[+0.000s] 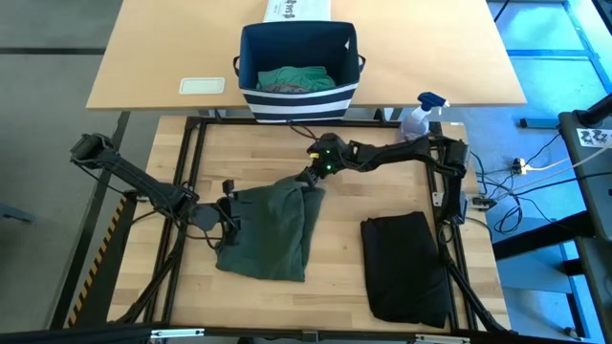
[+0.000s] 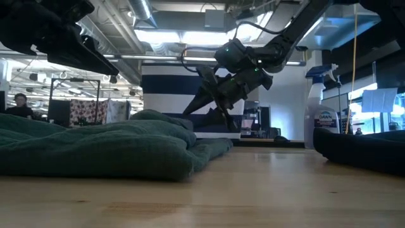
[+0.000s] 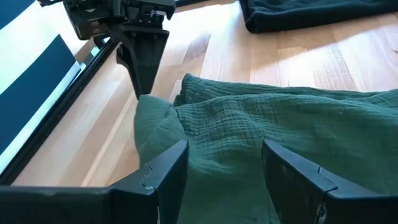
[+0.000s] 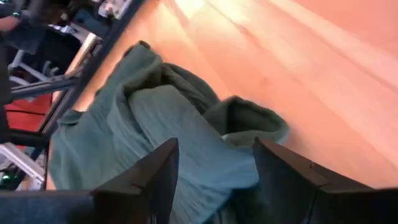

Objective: Fold Laundry from Bin
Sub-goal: Stack the folded green polo shirt on top of the folded black shirt

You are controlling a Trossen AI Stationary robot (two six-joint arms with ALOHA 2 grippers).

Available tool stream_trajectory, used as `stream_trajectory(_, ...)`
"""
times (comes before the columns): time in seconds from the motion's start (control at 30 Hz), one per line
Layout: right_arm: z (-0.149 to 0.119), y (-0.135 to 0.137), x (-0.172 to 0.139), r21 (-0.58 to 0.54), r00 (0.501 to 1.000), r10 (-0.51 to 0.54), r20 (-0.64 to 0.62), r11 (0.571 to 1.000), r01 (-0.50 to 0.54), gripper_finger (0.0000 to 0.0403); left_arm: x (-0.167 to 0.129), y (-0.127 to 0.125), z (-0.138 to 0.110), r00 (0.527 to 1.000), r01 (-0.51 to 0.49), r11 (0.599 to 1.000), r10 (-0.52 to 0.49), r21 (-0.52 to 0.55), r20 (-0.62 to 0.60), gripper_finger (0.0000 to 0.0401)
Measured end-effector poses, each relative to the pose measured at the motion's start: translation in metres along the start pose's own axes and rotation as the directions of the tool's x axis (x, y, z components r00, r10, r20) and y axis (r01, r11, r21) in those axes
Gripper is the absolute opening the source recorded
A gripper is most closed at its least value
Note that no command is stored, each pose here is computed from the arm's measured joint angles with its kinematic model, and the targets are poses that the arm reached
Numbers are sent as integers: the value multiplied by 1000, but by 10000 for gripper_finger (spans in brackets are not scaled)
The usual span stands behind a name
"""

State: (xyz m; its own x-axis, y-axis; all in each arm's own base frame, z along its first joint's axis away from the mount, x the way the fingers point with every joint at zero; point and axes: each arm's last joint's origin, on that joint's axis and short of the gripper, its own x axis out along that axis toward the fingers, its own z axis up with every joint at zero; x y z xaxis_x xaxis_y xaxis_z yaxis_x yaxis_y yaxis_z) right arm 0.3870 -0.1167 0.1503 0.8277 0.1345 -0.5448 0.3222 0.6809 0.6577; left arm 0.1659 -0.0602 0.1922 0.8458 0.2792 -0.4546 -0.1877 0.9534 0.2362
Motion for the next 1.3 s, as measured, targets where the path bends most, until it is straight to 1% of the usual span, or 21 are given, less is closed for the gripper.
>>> stream_trajectory(0.07, -3, 1, 5, 20, 1000, 13, -7, 1000, -12, 209, 0, 0, 0, 1000, 0, 1000, 0, 2, -2, 195)
stream_trajectory(0.23, -13, -3, 16, 73, 999, 2, -44, 997, 2, 209, 0, 0, -1, 1000, 2, 1000, -2, 11, -14, 195)
stream_trajectory(0.4, -14, -6, 19, 74, 999, 6, -43, 997, -3, 209, 0, 0, -1, 1000, 1, 1000, -1, 10, -13, 195)
stream_trajectory(0.53, -11, -3, 19, 0, 999, 41, -15, 999, -41, 209, 0, 0, -1, 1000, 3, 1000, -3, 10, -13, 195)
stream_trajectory(0.57, -10, -2, 19, -37, 998, 56, -4, 998, -57, 209, 0, 0, -1, 1000, 3, 1000, -3, 10, -13, 195)
stream_trajectory(0.63, -8, 1, 19, -154, 996, 88, 8, 984, -86, 209, 0, 0, -1, 1000, 4, 1000, -4, 10, -13, 195)
stream_trajectory(0.7, -7, 2, 17, -301, 996, 94, 5, 950, -88, 209, 0, 0, -1, 1000, 6, 1000, -5, 9, -13, 195)
stream_trajectory(0.8, -4, 6, 10, -521, 998, 50, 23, 853, -31, 209, 0, 0, -1, 1000, 6, 1000, -6, 9, -13, 195)
stream_trajectory(0.9, 0, 8, 5, -643, 998, -14, 67, 764, 54, 209, 0, 0, -1, 1000, 5, 1000, -5, 12, -14, 194)
stream_trajectory(0.97, 1, 6, 4, -694, 997, -23, 71, 716, 66, 209, 0, 0, -1, 1000, 5, 1000, -5, 26, -14, 194)
stream_trajectory(1.0, 1, 6, 3, -710, 998, -18, 59, 702, 55, 209, 0, 0, -1, 1000, 5, 999, -5, 31, -14, 194)
stream_trajectory(1.2, 11, 11, 6, -760, 998, -38, -49, 650, -13, 209, 1, 2, -1, 1000, -4, 1000, 5, 29, -17, 194)
stream_trajectory(1.3, 15, 13, 12, -774, 996, 3, -93, 629, -74, 209, 3, 3, -1, 1000, 3, 1000, -2, 23, -24, 194)
